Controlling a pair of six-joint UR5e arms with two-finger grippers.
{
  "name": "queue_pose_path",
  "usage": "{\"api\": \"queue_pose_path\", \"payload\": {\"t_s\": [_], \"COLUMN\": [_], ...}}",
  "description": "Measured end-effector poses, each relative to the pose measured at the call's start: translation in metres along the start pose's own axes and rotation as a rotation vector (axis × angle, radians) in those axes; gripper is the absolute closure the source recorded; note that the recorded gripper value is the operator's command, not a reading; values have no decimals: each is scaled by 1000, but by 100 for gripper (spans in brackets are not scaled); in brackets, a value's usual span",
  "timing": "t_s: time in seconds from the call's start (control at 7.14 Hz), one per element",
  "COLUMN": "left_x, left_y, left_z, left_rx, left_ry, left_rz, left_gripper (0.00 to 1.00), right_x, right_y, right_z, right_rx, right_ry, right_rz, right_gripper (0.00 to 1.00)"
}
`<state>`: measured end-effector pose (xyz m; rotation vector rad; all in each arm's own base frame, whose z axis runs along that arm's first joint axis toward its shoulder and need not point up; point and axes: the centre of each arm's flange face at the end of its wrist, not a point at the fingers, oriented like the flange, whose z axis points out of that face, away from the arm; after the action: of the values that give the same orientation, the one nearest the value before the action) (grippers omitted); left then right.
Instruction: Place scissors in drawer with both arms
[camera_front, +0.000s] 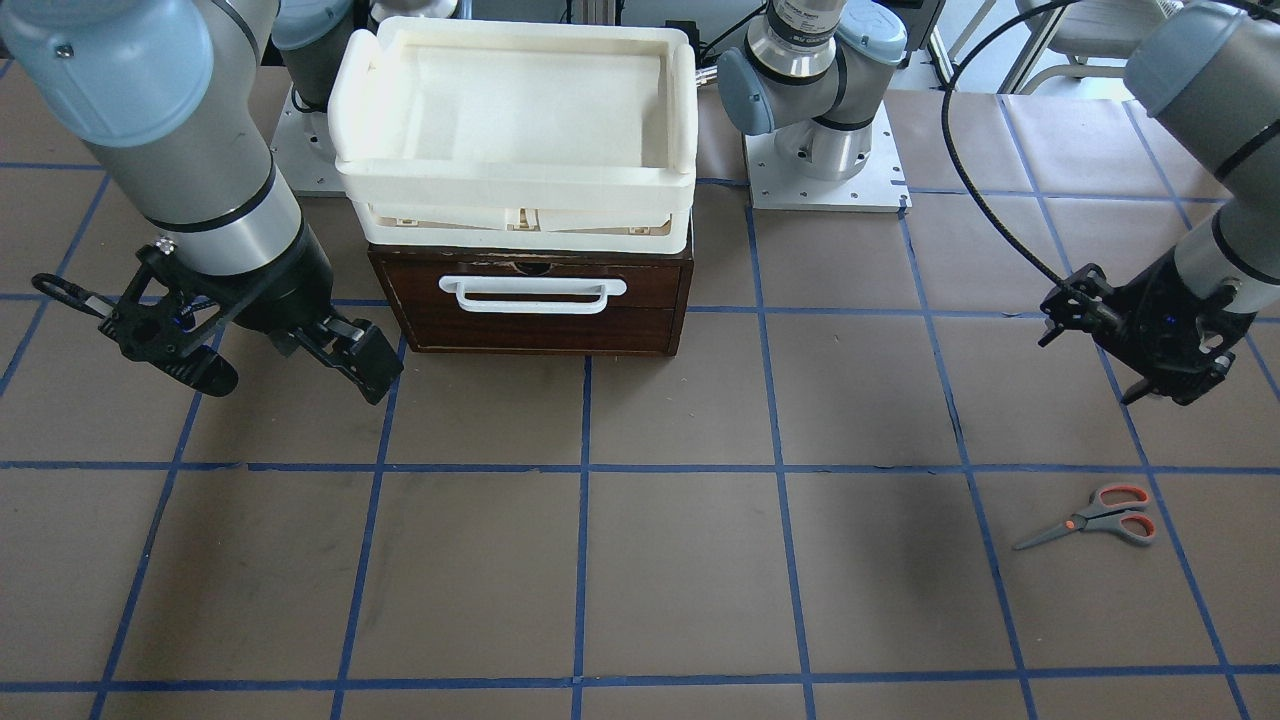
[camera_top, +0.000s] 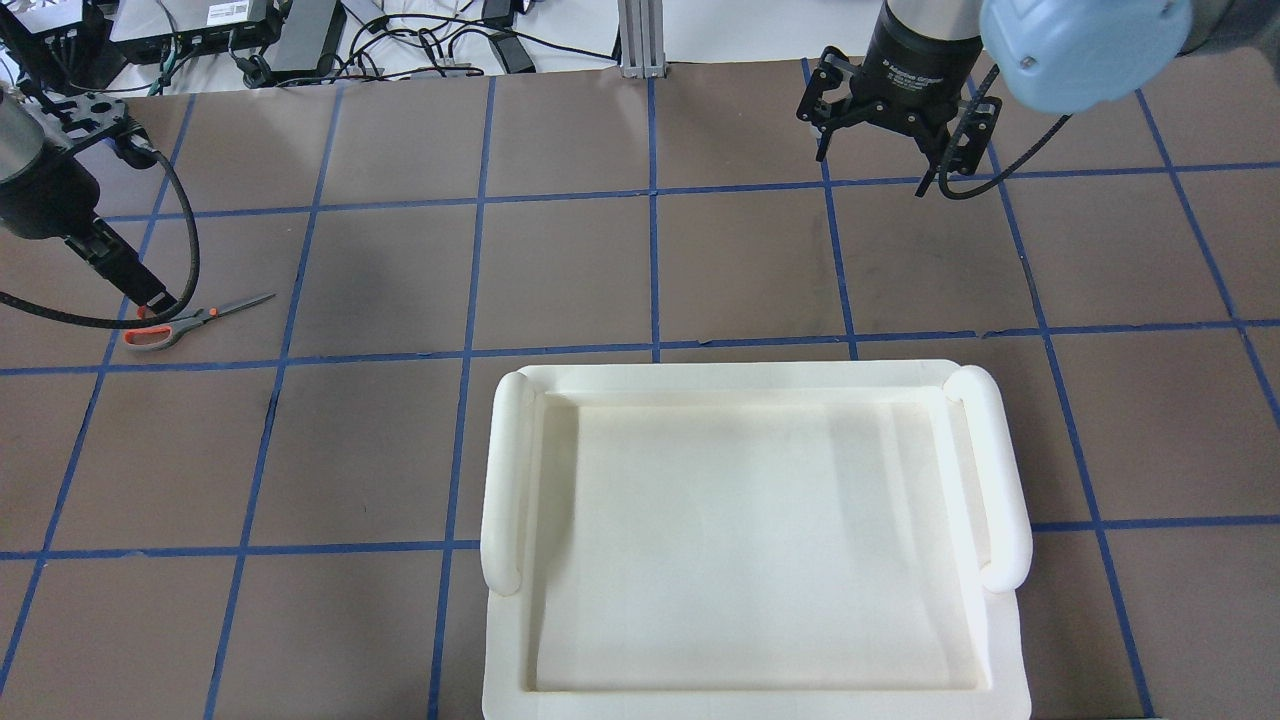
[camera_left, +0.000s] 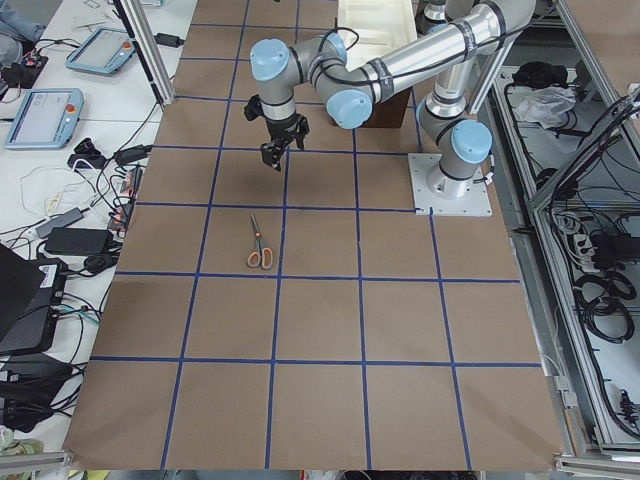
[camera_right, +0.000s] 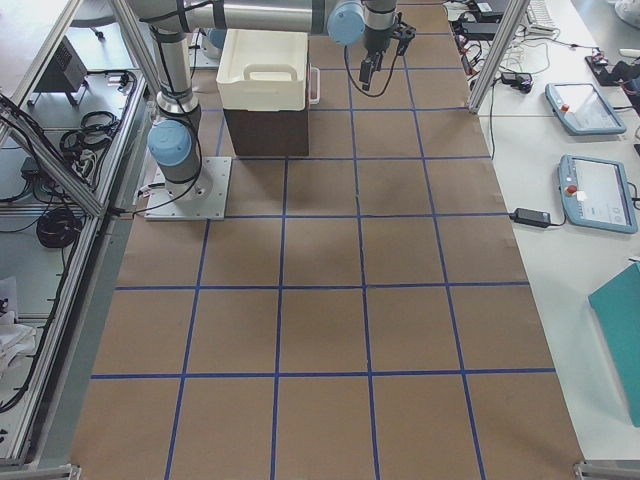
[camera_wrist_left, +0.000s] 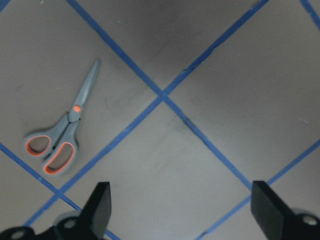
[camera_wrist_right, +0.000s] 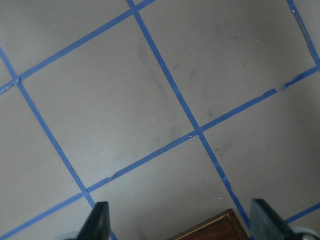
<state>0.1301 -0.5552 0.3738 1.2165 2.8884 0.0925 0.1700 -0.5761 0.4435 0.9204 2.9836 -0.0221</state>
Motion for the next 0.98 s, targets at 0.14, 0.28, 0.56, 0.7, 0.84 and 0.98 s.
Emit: {"api": "queue_pose_path", "payload": {"t_s": [0.14, 0.28, 0.56, 0.7, 0.84, 0.98], "left_x": [-28, -52, -88, -103, -112, -119], "left_y": [5, 14, 28, 34, 37, 38], "left_z": [23, 46, 88, 108, 126, 140], "left_rx": [8, 11, 8, 7, 18, 40], "left_ry": [-37, -56, -87, -107, -112, -112], "left_rz": [107, 217, 419, 476, 502, 521], "left_gripper": [0, 0, 0, 0, 22, 21], "right_x": [-11, -25, -51, -62, -73, -81], "right_y": [7, 18, 39, 50, 60, 70], "right_z": [11, 22, 47, 61, 75, 87], "right_rx": [-8, -18, -25, -23, -16, -12], "right_ry": [12, 29, 78, 107, 140, 173], "right_rz": [136, 250, 441, 517, 582, 642], "right_gripper": [0, 0, 0, 0, 0, 0]}}
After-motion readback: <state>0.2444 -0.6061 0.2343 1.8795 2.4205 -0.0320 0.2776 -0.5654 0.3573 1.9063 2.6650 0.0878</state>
